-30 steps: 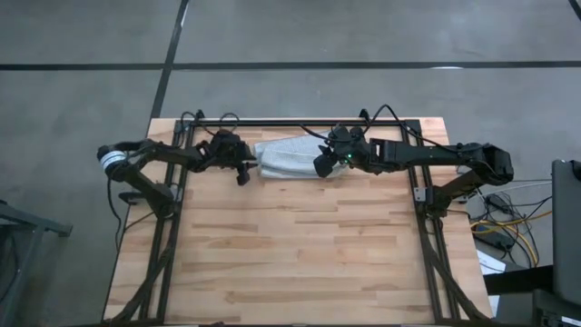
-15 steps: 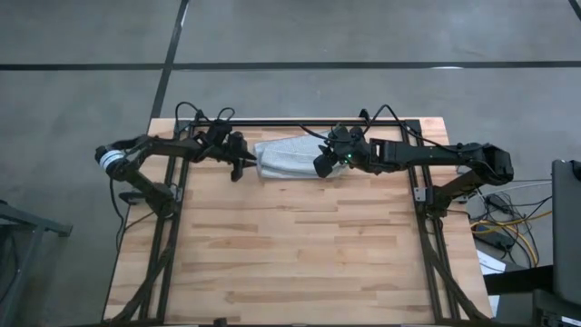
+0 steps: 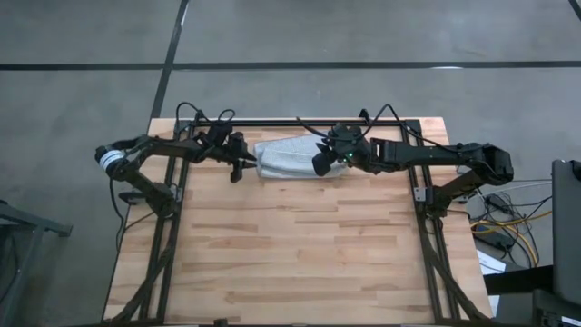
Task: Roll towel
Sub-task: Fold the gray towel
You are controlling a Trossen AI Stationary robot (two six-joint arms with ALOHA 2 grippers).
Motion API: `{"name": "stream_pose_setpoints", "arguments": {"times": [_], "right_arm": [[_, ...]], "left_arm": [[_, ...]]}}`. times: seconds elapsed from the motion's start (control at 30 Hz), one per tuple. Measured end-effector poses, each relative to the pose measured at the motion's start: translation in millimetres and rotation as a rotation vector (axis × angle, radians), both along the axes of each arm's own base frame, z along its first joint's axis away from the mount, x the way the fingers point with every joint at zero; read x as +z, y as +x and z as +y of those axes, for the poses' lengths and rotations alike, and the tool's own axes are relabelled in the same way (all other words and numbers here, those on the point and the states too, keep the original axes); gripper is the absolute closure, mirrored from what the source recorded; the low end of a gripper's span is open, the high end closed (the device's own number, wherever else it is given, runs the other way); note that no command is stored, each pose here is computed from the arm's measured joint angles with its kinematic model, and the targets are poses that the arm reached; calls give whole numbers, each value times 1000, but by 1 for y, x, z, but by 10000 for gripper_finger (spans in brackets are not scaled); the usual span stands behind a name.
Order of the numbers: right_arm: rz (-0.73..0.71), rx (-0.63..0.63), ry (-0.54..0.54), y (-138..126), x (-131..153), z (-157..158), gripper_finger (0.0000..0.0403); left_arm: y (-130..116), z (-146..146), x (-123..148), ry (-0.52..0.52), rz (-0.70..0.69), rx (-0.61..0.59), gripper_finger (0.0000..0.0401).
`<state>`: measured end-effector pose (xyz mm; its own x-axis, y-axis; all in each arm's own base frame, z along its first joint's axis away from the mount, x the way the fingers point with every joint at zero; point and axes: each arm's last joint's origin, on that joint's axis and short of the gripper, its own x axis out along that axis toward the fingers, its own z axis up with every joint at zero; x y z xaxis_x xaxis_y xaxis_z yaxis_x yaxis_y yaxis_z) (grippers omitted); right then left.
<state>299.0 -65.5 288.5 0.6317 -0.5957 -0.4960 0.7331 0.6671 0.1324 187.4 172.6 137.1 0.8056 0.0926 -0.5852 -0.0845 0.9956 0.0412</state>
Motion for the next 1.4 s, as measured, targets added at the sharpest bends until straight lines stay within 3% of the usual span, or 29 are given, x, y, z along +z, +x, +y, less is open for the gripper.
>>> {"name": "stream_pose_setpoints", "arguments": {"times": [0.6, 0.8, 1.0, 1.4], "right_arm": [[-17, 2, -5, 1, 1, 0, 296], [-15, 2, -4, 1, 1, 0, 296], [-13, 4, -3, 1, 1, 0, 296], [1, 15, -18, 1, 1, 0, 296]], "left_arm": [[13, 0, -15, -70, 45, -1, 288], [23, 16, -14, -14, 87, 98, 288], [31, 25, -3, 14, 61, 108, 288], [28, 17, -8, -125, 112, 30, 288]]}}
